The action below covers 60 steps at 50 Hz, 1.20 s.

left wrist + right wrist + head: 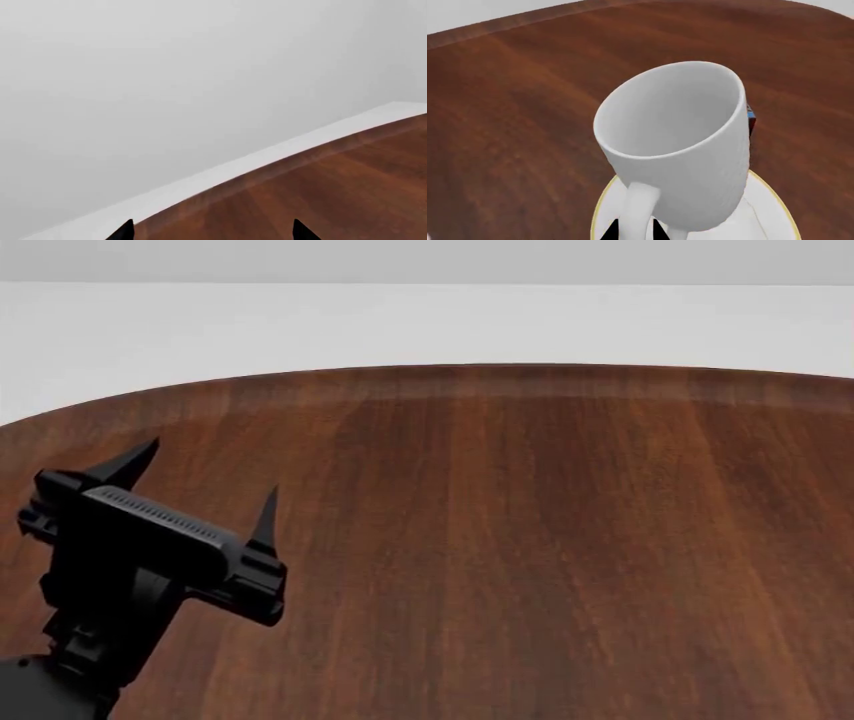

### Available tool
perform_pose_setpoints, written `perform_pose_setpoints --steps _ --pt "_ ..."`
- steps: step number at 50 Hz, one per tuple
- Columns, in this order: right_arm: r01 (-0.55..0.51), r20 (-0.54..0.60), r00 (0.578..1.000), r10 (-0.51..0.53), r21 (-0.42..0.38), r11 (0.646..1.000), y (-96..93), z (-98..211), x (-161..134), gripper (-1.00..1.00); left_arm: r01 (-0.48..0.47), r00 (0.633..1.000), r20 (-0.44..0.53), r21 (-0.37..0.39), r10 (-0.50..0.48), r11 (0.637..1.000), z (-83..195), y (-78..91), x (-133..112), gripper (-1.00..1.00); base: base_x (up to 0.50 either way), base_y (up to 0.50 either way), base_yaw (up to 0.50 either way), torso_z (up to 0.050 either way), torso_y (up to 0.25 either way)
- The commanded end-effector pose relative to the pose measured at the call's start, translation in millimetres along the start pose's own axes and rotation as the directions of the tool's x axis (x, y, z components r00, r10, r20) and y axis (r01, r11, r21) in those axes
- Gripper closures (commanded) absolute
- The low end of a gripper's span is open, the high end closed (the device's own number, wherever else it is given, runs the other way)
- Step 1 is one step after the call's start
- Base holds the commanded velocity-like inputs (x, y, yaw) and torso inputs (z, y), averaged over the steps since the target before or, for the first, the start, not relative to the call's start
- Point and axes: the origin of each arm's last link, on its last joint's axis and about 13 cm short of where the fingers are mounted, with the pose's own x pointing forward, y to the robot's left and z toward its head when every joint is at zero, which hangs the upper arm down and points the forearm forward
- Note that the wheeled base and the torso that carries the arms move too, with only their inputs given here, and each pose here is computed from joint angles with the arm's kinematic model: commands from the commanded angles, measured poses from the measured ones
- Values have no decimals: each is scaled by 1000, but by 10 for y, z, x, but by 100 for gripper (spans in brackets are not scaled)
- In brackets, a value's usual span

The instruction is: Put the white mug on the plate.

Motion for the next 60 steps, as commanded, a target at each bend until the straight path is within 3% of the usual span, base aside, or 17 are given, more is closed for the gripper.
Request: perform_pose_setpoints --steps 1,14,36,37,45,60 --pt "-4 25 1000 2 63 998 -12 10 -57 100 9 1000 16 13 -9 1000 75 -8 11 -100 0 0 0 0 0" --pt "-3 41 999 -3 140 990 -23 50 -120 100 15 1000 25 19 -16 1000 101 -13 -6 -100 0 0 0 0 0" --pt "16 -70 998 -4 164 986 -102 -122 -85 100 15 999 36 24 -16 1000 134 -34 -70 -100 0 0 0 0 0" --pt "19 -75 997 -7 162 987 -105 -130 -82 -100 15 999 37 24 -16 1000 135 -33 -74 -100 0 0 0 0 0" --pt "13 -58 998 -5 148 989 -78 -95 -73 -100 14 999 38 24 -15 1000 132 -31 -97 -100 0 0 0 0 0" --pt "-46 150 987 48 -14 999 44 168 -102 -100 8 999 33 13 -9 1000 112 -12 -113 -100 0 0 0 0 0"
